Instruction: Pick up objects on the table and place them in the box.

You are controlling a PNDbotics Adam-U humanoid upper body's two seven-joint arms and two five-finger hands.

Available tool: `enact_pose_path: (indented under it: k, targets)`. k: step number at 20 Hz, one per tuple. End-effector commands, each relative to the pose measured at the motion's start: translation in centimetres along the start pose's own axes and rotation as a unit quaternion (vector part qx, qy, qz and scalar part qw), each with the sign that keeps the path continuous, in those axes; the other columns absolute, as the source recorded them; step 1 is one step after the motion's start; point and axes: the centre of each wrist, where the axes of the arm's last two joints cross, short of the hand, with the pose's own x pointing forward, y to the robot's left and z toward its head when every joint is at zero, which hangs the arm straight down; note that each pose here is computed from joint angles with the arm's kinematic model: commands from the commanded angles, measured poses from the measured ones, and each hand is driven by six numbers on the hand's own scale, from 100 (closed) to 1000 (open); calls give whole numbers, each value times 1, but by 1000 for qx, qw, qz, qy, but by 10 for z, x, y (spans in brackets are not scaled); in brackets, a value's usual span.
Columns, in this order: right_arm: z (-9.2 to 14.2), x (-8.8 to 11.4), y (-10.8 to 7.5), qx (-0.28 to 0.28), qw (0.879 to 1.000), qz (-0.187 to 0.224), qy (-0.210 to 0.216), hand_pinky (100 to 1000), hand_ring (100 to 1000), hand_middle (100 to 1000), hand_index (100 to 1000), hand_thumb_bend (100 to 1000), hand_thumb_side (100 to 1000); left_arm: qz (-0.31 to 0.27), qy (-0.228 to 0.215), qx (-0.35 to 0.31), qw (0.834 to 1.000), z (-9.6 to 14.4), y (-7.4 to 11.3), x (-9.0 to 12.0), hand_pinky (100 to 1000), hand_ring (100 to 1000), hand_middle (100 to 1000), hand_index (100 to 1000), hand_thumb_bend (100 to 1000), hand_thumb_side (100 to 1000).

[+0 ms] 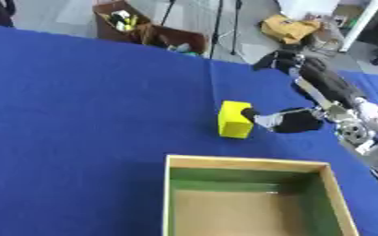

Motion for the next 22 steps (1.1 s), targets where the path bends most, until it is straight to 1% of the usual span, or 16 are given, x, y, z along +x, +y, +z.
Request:
enact_pose_path:
  k: [1,4,5,7,10,13,14,16,17,19,21,22]
  targets:
    - [0,-6,-15,19,999,48,-7,761,829,770,819,335,545,-3,-11,-1,1000,-4,1,5,514,598,577,835,100,1000]
    - [0,-6,-19,30,997,64,-8,759,827,769,816,314,551,-4,-9,1,1000,-3,1,5,514,598,576,834,100,1000]
    - [0,-6,-19,33,997,67,-8,760,828,771,816,291,556,-4,-9,1,1000,-3,1,5,514,597,576,834,100,1000]
    - [0,-7,-20,37,997,72,-7,760,828,772,817,285,557,-5,-9,2,1000,-3,1,4,514,597,576,834,100,1000]
    - [0,-7,-21,48,996,76,-10,765,832,780,842,271,538,-6,-8,3,1000,-3,1,4,513,597,575,834,100,1000]
    - [1,-8,-21,70,994,77,-12,767,835,784,851,266,524,-6,-8,3,1000,-4,0,5,513,597,575,834,100,1000]
    - [1,-9,-21,76,994,77,-11,772,840,791,863,233,535,-7,-8,4,1000,-4,0,5,513,597,575,834,100,1000]
    - [3,-11,-23,86,993,79,-6,776,842,795,865,216,538,-7,-7,4,1000,-4,0,5,513,596,575,834,100,1000]
    - [4,-11,-24,90,993,80,-4,778,845,800,869,190,545,-7,-7,4,1000,-4,0,5,513,595,574,833,100,1000]
    - [7,-12,-25,101,991,84,1,780,848,807,882,167,551,-7,-7,5,1000,-4,0,5,513,584,574,834,100,1000]
    - [7,-12,-29,97,992,82,6,781,849,800,885,210,549,-8,-6,6,1000,-3,0,5,512,576,574,834,100,1000]
    - [7,-11,-32,89,993,78,8,783,850,797,884,252,541,-8,-5,6,1000,-3,0,4,512,575,573,834,100,1000]
